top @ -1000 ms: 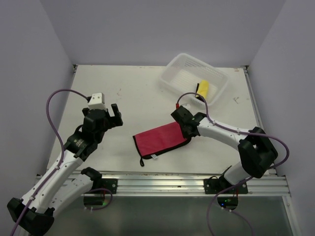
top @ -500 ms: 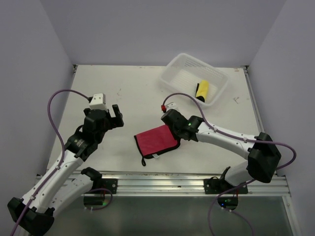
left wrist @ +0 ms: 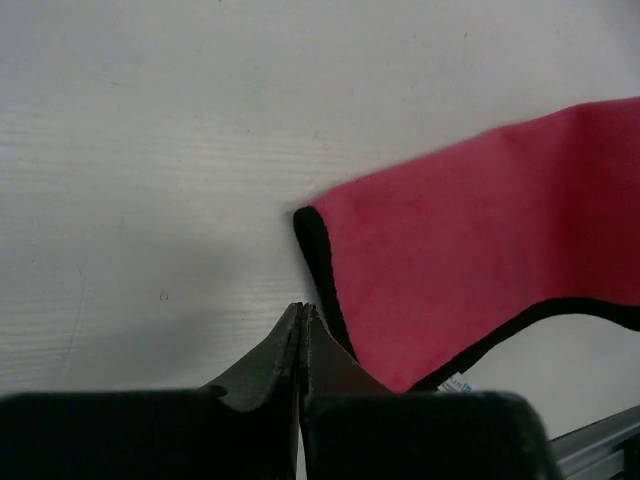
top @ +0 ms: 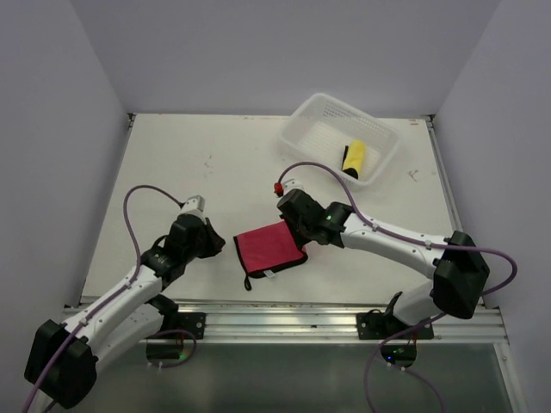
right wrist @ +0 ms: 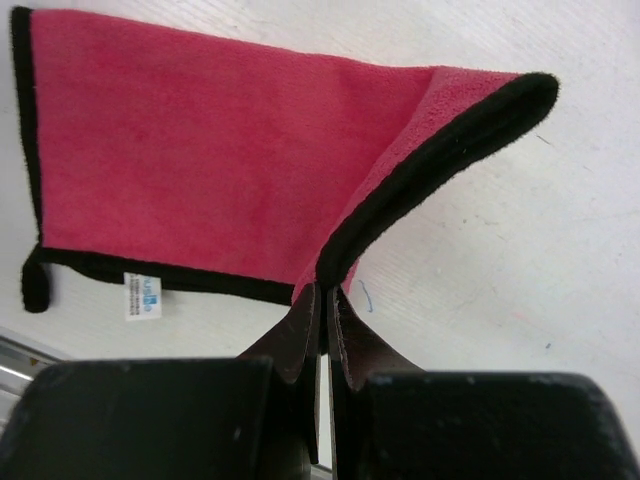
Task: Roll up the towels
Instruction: Fold the towel
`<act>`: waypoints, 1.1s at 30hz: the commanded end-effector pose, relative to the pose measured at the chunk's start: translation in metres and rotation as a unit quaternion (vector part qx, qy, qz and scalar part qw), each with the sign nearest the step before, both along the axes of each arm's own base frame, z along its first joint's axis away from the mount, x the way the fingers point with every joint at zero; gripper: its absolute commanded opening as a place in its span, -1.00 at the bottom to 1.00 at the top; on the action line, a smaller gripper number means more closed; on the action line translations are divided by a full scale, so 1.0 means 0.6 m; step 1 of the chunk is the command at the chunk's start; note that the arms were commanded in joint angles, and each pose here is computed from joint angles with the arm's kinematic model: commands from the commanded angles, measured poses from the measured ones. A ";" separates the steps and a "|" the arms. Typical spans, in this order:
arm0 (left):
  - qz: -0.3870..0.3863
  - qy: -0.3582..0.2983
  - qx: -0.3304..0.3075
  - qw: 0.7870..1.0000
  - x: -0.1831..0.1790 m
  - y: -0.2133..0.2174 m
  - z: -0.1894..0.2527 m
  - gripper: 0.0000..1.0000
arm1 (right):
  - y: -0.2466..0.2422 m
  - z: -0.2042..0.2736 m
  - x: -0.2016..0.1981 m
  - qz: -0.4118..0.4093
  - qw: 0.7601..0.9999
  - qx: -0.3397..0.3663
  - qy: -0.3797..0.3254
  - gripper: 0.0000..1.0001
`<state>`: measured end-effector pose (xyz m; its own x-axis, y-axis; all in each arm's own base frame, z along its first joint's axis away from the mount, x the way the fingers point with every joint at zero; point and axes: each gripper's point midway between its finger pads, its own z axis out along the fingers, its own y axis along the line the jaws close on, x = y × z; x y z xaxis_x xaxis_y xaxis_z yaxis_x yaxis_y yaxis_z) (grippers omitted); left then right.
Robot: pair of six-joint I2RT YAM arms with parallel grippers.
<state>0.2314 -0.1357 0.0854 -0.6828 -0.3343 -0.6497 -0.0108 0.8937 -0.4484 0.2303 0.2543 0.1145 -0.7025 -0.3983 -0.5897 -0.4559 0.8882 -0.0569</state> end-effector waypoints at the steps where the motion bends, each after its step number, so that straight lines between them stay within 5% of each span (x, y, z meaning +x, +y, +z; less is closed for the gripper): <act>1: -0.016 -0.013 -0.073 0.997 0.001 -0.034 0.007 -0.99 | 0.053 0.031 0.007 0.011 0.998 0.065 -0.002 -1.00; 19: -0.031 0.049 -0.063 0.996 -0.026 -0.040 -0.100 -1.00 | 0.128 0.016 -0.024 0.073 0.993 0.087 0.030 -1.00; 33: -0.037 0.050 -0.084 0.995 -0.042 -0.047 -0.110 -1.00 | 0.208 0.008 -0.056 0.137 0.984 0.106 0.049 -1.00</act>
